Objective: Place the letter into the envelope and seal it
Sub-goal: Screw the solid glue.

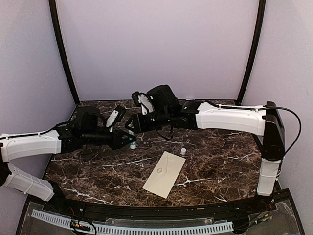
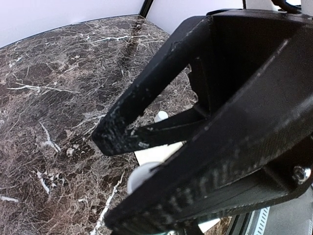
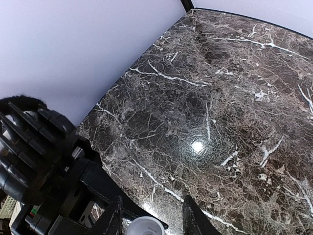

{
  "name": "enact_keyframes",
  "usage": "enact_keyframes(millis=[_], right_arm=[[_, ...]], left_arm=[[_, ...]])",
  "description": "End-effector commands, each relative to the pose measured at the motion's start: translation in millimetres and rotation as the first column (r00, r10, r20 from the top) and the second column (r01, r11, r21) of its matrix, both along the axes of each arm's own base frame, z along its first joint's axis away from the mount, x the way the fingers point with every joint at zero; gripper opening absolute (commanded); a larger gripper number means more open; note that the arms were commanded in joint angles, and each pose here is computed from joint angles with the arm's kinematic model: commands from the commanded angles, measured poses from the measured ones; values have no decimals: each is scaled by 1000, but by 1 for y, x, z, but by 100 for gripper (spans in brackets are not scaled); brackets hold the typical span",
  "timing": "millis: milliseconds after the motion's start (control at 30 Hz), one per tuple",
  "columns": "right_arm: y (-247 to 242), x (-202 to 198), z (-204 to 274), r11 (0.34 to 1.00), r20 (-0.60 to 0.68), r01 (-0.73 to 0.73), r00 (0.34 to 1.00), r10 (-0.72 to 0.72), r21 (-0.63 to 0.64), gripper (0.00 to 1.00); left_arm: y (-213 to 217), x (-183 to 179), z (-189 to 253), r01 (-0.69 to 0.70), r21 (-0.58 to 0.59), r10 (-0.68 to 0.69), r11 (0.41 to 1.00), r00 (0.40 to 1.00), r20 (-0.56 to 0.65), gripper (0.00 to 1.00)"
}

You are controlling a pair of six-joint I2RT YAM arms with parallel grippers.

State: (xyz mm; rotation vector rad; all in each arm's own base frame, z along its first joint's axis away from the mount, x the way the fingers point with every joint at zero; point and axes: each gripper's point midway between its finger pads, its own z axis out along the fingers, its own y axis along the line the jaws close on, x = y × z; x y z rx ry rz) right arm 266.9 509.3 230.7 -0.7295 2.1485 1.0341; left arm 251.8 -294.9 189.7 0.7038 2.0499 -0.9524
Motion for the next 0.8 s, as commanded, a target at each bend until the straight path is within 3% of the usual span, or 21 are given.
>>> enact_keyframes(millis=[0, 467, 767], right_arm=[[10, -2, 8, 1000, 40, -12, 999, 13, -8, 38], [10, -3, -7, 996, 52, 11, 999, -6, -84, 42], [9, -2, 2, 998, 71, 16, 997, -11, -68, 24]], left_arm=[[-6, 2, 17, 24, -36, -23, 999, 999, 45, 0], [-7, 2, 22, 24, -55, -22, 998, 999, 46, 0], [-8, 1, 19, 29, -52, -28, 998, 999, 33, 0]])
